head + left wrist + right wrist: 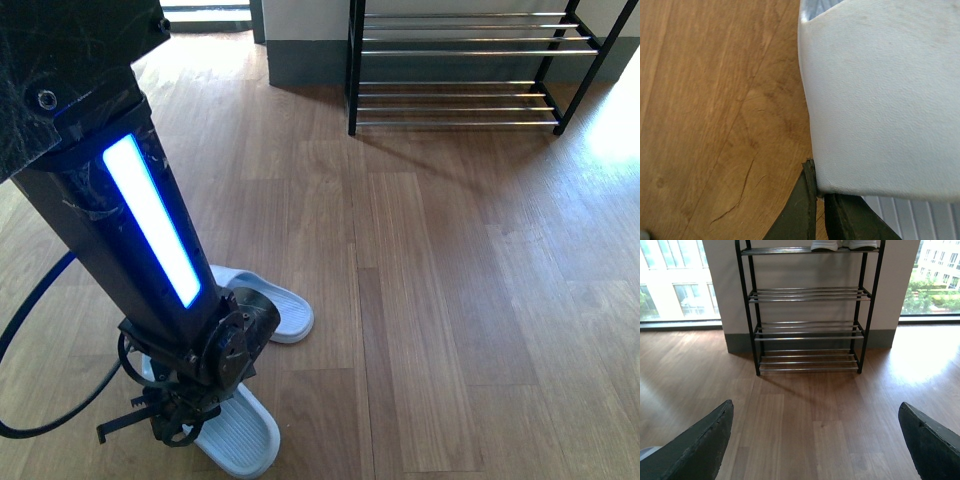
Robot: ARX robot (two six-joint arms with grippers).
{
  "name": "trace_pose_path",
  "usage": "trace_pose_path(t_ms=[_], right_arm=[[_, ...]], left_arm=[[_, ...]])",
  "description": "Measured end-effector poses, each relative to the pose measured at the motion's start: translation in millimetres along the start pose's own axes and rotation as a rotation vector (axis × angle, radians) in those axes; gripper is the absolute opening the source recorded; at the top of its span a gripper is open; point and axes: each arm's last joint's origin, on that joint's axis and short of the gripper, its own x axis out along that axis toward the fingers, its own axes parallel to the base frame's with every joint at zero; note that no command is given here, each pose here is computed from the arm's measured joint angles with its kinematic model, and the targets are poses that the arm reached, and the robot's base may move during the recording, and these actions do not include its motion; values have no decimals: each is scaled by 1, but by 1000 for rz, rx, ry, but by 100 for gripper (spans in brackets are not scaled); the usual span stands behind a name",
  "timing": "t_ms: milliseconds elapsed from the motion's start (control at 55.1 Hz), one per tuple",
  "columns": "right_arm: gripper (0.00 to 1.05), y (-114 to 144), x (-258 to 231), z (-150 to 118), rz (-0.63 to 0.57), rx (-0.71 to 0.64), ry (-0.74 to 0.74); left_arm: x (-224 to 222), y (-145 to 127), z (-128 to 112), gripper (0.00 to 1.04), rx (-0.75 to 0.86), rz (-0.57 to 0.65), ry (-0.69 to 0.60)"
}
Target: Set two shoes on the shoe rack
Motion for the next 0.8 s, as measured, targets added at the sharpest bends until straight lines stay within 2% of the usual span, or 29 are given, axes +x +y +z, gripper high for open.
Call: trace_pose_path(t_ms=[327, 490, 526, 544, 562, 581, 617, 635, 671, 726, 744, 798], right_arm=[[96, 0, 0, 0, 0, 0, 0], [96, 0, 0, 0, 0, 0, 0], [96, 0, 0, 0, 2, 0, 0], [96, 0, 0, 0, 2, -1, 0], [96, 0, 0, 0, 0, 0, 0], [96, 0, 0, 0, -1, 0, 0], [96, 0, 0, 0, -2, 0, -1], [96, 0, 0, 0, -2, 0, -1], [96, 0, 0, 0, -6, 0, -2], [96, 0, 0, 0, -8, 0, -1], [96, 0, 0, 0, -3, 0, -1], [96, 0, 0, 0, 2, 0, -1]], left_arm=[[0, 0, 1, 2, 100, -32, -282], [-2, 0, 2, 2, 113, -72, -364], [-13, 23, 10, 2, 180, -63, -257], [-22, 49, 16, 2, 222, -66, -134], [-30, 68, 20, 2, 253, -55, -69], [-49, 104, 25, 2, 279, -33, 31], [-62, 129, 31, 2, 270, -8, 73], [-76, 151, 36, 2, 263, 15, 96], [-96, 180, 43, 2, 234, 39, 103], [-124, 207, 54, 2, 181, 53, 59], [-147, 221, 63, 2, 146, 34, -3], [-181, 229, 75, 2, 116, -27, -134]])
